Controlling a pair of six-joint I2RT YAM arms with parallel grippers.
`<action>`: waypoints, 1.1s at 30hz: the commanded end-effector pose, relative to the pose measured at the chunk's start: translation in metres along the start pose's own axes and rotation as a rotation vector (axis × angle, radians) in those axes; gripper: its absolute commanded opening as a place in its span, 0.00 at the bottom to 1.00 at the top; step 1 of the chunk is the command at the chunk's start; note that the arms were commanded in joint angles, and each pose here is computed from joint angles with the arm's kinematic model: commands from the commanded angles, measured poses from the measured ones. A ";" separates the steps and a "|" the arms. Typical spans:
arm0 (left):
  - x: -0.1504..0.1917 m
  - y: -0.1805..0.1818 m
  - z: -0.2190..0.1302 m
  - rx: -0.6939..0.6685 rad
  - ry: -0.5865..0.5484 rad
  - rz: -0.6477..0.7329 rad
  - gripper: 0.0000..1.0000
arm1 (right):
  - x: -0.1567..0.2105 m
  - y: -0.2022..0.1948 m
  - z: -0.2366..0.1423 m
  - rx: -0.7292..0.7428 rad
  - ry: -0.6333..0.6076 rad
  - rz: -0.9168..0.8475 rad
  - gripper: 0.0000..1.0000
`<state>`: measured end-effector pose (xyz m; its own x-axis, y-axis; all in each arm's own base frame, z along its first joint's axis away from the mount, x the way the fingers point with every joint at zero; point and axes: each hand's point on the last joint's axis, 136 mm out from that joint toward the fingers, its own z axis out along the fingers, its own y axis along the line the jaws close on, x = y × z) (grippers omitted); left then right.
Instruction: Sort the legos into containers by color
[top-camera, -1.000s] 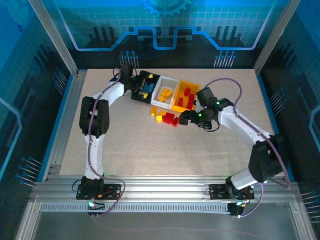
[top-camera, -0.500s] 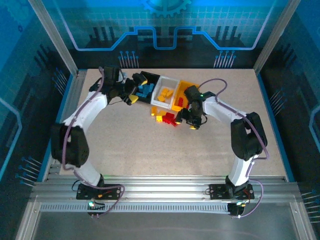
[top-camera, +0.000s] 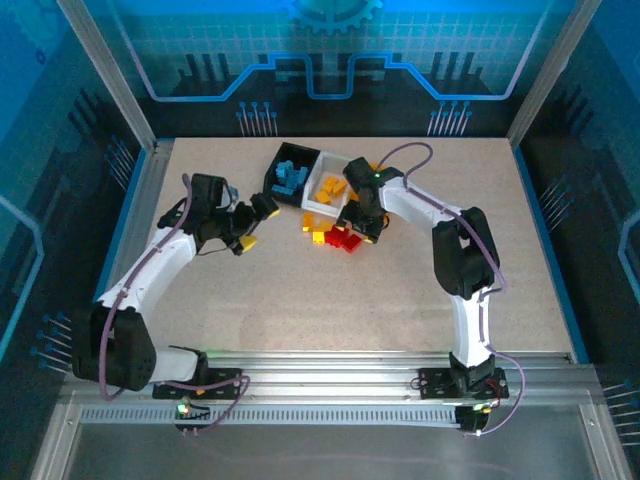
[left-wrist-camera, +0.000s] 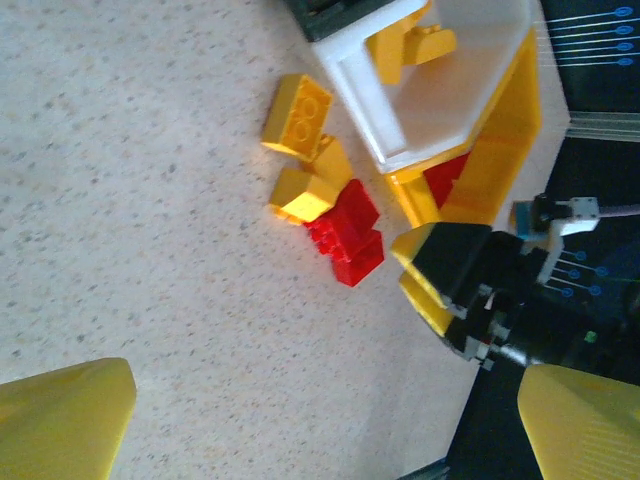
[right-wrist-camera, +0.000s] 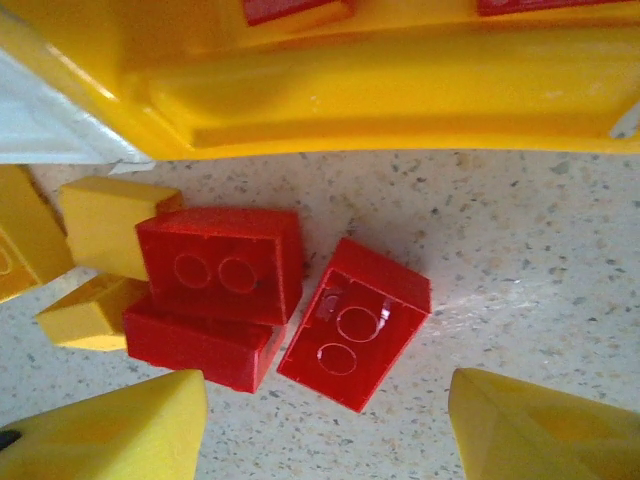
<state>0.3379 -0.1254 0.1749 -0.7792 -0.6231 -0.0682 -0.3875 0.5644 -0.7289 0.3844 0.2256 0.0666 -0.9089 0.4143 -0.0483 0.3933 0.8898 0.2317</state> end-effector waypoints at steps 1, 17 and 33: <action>-0.002 0.006 -0.012 0.003 -0.029 -0.003 0.99 | 0.006 -0.012 0.003 0.083 0.005 0.032 0.65; -0.002 0.021 -0.017 -0.016 -0.030 -0.017 0.99 | 0.029 -0.018 0.031 0.129 0.059 0.017 0.60; 0.002 0.033 -0.016 -0.026 -0.028 -0.040 0.99 | 0.042 -0.057 0.024 0.187 0.080 0.019 0.49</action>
<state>0.3215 -0.1019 0.1595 -0.7430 -0.6676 -0.0480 -0.4436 0.5449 -0.7116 0.3406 0.2131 0.0230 -0.9084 0.4170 0.0304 0.4179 0.9032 0.0974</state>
